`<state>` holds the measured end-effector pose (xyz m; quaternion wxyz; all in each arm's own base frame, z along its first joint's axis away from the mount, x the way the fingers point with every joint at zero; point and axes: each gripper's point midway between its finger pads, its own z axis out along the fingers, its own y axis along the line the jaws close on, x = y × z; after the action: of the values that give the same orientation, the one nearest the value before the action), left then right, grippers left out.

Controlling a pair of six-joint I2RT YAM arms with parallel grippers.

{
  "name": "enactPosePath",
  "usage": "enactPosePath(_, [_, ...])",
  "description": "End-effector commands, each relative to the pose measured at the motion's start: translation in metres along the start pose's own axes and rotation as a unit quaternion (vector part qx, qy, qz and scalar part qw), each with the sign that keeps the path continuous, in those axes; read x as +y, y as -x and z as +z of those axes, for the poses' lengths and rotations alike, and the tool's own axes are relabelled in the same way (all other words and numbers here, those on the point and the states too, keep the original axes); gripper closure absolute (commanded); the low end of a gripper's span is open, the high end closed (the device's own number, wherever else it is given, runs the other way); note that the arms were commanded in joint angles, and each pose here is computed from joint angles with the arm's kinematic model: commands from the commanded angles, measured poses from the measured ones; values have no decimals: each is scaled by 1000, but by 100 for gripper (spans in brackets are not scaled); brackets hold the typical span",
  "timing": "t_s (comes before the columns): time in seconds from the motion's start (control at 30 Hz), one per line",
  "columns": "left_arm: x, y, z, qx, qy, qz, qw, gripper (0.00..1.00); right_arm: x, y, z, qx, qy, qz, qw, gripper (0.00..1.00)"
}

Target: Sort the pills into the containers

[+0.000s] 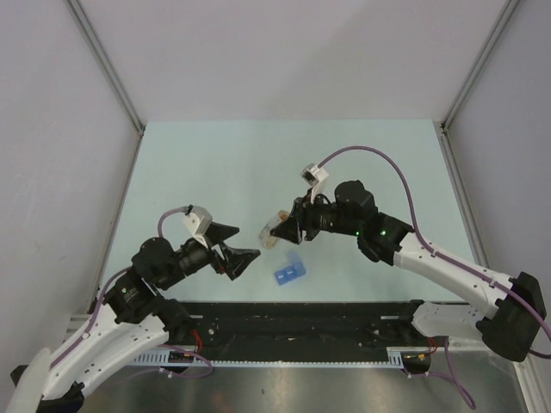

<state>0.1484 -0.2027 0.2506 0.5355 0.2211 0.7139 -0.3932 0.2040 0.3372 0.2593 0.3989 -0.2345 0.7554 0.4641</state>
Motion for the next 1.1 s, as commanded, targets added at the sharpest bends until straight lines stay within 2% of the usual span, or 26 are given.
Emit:
enactPosePath(0.0, [-13,47,1,-66,-26,82,994,3,59,-10,-25,68,121,59,989,100])
enactPosePath(0.1, [-23,45,10,-50,-56,90,993,4,76,-7,-33,74,157,70,982,100])
enactPosePath(0.43, [-54,21,21,-13,-115,92,989,5,92,9,-42,51,185,86,978,100])
enactPosePath(0.57, [-57,16,22,-7,-117,86,989,6,92,9,-42,52,183,95,977,100])
enactPosePath(1.07, [-63,1,31,22,-131,80,988,19,97,21,-42,30,189,103,976,100])
